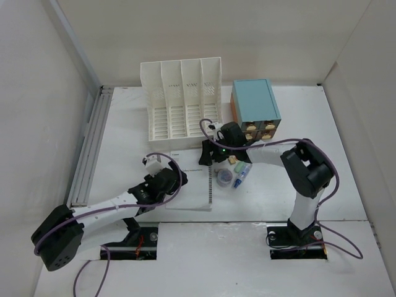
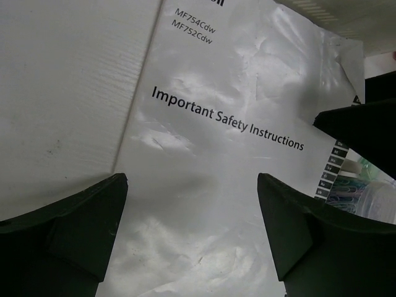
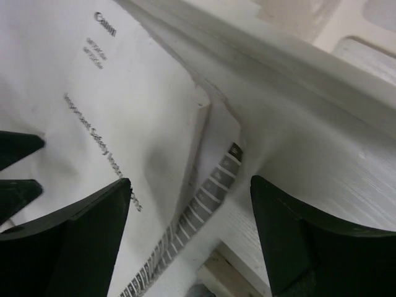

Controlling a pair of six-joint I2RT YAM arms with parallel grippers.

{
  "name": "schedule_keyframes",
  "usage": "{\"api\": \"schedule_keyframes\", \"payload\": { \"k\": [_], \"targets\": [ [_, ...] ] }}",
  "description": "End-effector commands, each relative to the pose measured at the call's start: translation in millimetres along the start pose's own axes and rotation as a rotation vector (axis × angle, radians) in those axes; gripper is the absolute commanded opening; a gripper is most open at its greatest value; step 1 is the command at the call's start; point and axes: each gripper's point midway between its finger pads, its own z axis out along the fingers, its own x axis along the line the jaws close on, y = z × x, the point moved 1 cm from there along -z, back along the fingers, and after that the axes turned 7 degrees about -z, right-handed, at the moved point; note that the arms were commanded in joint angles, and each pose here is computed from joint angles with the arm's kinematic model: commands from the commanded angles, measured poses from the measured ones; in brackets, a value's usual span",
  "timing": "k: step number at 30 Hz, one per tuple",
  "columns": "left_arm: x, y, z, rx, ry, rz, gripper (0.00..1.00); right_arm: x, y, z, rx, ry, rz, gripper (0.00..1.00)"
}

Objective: Organize the desk

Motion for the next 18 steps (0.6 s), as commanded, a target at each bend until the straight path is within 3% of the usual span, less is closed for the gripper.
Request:
{"api": "schedule_keyframes", "payload": {
  "k": [1, 5, 8, 9, 10, 14, 18],
  "targets": [
    [-6.7, -5.2, 2.5, 0.028, -0.026, -0.007, 0.83, 12.1, -28.6, 15.0, 0.095, 0.102, 0.062, 0.81],
    [-6.7, -5.2, 2.5, 0.028, -0.026, -0.007, 0.81, 40.1, -41.0, 22.2, 0.161, 0.258, 0.073, 0.62],
    [-5.1, -2.8, 3.6, 0.022, -0.021, -0.002, 0.81, 52.7, -40.5, 20.6, 0.166, 0.316, 0.044, 0.35],
    [-3.4, 0.0, 4.8, 0.015, -0.014, -0.001, 0.81, 54.5, -39.1, 20.4, 0.161, 0.328, 0.040, 0.11],
    [-3.4, 0.0, 4.8, 0.015, -0.014, -0.001, 0.81, 54.2, -39.1, 20.5, 0.159, 0.329, 0.031, 0.01],
    [-9.9, 20.2, 1.0, -0.031, -0.002, -0.006, 1.00, 64.5, -16.5, 7.7, 0.097, 0.356, -0.031, 0.00],
    [-14.8, 44.6, -10.8, -0.099, -0.010, -0.001, 1.00, 73.9, 20.8, -15.2, -0.005, 0.359, -0.125, 0.00]
  ]
}}
